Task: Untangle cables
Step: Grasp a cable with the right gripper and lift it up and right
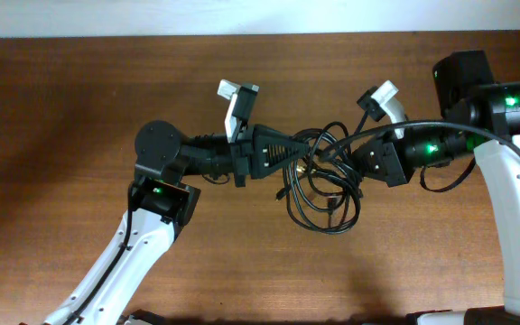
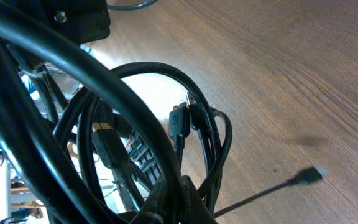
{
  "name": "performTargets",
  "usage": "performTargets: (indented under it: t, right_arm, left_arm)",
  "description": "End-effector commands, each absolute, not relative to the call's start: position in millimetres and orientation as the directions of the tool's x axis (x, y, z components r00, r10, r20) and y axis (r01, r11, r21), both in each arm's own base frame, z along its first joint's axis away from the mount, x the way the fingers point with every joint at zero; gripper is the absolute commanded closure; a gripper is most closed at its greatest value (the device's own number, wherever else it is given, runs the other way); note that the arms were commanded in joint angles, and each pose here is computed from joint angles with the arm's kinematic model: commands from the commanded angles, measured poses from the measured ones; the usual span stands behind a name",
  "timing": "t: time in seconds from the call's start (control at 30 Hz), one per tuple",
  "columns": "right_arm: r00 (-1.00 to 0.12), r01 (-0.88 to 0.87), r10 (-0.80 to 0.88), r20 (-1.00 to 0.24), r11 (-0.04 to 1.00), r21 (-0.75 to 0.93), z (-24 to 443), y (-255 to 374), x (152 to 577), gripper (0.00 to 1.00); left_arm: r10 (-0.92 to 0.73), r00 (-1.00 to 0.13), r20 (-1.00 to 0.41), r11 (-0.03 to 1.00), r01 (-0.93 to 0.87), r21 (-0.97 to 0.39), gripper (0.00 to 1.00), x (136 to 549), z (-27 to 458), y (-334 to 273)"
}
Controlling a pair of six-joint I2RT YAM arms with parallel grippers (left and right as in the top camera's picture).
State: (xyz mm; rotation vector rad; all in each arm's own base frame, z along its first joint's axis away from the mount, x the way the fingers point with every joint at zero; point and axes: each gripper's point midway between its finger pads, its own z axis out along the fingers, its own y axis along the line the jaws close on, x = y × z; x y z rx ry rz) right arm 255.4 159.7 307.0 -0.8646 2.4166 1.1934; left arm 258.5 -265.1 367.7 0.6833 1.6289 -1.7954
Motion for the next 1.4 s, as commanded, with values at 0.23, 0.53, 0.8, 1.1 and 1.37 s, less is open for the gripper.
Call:
performTargets:
  t: [0.23,0.53,0.8,1.1,1.37]
  right_arm:
    - [-0.770,-0.619,-0.251,-0.587,0.517,0.591,323,167,299,0.96]
    - [-0.746,-0.639,-0.128,-0.654,0.415,0.648,359,183,318,0.96]
    - [-0.715,-0.674,-0.028,-0.699,0.294,0.678,400,194,332,0.96]
    - [-0.675,-0.705,0.035,-0.737,0.263,0.658,428,196,347,0.96]
    - [-0.646,-0.678,0.112,-0.755,0.370,0.635,433,189,373,0.96]
  left_arm:
    - [0.003,-0.607,-0.795,-0.127,0.788,-0.602,1.00,237,365,-262]
    - [0.101,-0.626,-0.773,-0.097,0.767,-0.634,1.00,234,322,-263]
    - [0.138,-0.601,-0.787,-0.121,0.779,-0.616,1.00,222,311,-278]
    - [0.177,-0.639,-0.749,-0.047,0.755,-0.654,1.00,218,286,-289]
    - [0.222,-0.608,-0.763,-0.051,0.774,-0.632,1.00,194,280,-322]
